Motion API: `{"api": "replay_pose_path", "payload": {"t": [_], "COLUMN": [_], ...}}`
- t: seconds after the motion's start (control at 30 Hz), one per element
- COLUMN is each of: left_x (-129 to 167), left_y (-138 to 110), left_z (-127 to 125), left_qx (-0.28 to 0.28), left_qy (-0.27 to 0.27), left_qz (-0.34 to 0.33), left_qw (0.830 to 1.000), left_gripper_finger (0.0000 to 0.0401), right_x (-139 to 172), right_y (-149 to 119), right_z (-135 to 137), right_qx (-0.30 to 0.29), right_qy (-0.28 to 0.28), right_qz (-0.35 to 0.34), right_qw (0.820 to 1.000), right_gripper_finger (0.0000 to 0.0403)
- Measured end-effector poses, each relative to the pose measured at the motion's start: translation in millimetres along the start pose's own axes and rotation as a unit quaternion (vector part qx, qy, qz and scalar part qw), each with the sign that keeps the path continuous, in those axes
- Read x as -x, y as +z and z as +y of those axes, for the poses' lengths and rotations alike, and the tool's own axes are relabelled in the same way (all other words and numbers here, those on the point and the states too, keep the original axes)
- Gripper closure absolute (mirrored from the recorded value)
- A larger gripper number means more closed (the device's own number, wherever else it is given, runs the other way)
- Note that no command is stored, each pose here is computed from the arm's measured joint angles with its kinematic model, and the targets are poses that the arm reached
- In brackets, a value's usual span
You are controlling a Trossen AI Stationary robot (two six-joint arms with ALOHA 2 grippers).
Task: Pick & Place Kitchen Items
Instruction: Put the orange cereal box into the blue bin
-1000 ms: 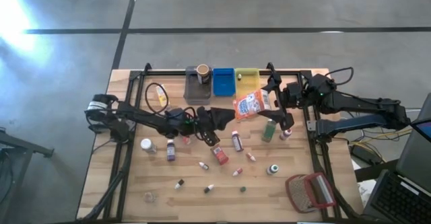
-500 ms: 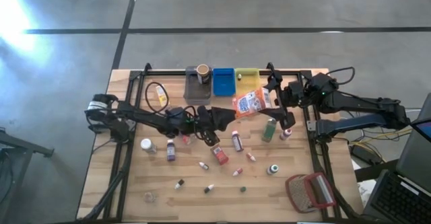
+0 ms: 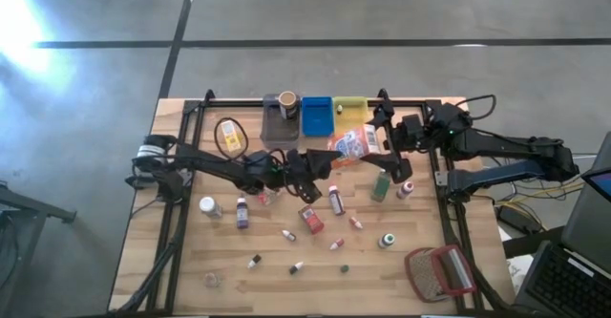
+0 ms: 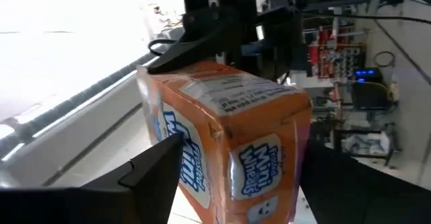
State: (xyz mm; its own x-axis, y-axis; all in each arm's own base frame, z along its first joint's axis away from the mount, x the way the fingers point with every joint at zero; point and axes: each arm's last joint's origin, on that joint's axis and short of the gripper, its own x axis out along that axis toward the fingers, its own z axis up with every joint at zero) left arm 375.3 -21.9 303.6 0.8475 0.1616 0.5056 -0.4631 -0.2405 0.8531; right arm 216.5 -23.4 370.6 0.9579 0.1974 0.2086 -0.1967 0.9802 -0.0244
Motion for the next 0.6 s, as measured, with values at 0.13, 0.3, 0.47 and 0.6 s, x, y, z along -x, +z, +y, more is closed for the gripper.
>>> {"api": "replay_pose_path", "payload": {"t": [0.13,0.3,0.47,0.6], "left_x": [0.3,1.0,3.9,4.6], "left_y": [-0.8,0.8,9.5,10.9], "left_z": [5.0,8.4,15.4,17.8], "left_qx": [0.021,0.016,0.011,0.015], "left_qy": [0.028,0.046,0.068,0.078], "left_qz": [-0.004,-0.009,-0.014,-0.019], "left_qw": [0.999,0.999,0.998,0.997], "left_gripper_finger": [0.0124,0.0124,0.0124,0.0124], "right_x": [0.8,0.7,0.8,0.7], "right_y": [2.2,2.1,0.2,-1.6], "right_z": [0.6,0.6,0.9,1.3], "right_qx": [0.002,0.001,-0.003,-0.004], "right_qy": [0.002,0.003,0.008,0.017], "right_qz": [-0.006,-0.004,0.004,0.01], "right_qw": [1.0,1.0,1.0,1.0], "right_gripper_finger": [0.0099,0.0108,0.0095,0.0083]}}
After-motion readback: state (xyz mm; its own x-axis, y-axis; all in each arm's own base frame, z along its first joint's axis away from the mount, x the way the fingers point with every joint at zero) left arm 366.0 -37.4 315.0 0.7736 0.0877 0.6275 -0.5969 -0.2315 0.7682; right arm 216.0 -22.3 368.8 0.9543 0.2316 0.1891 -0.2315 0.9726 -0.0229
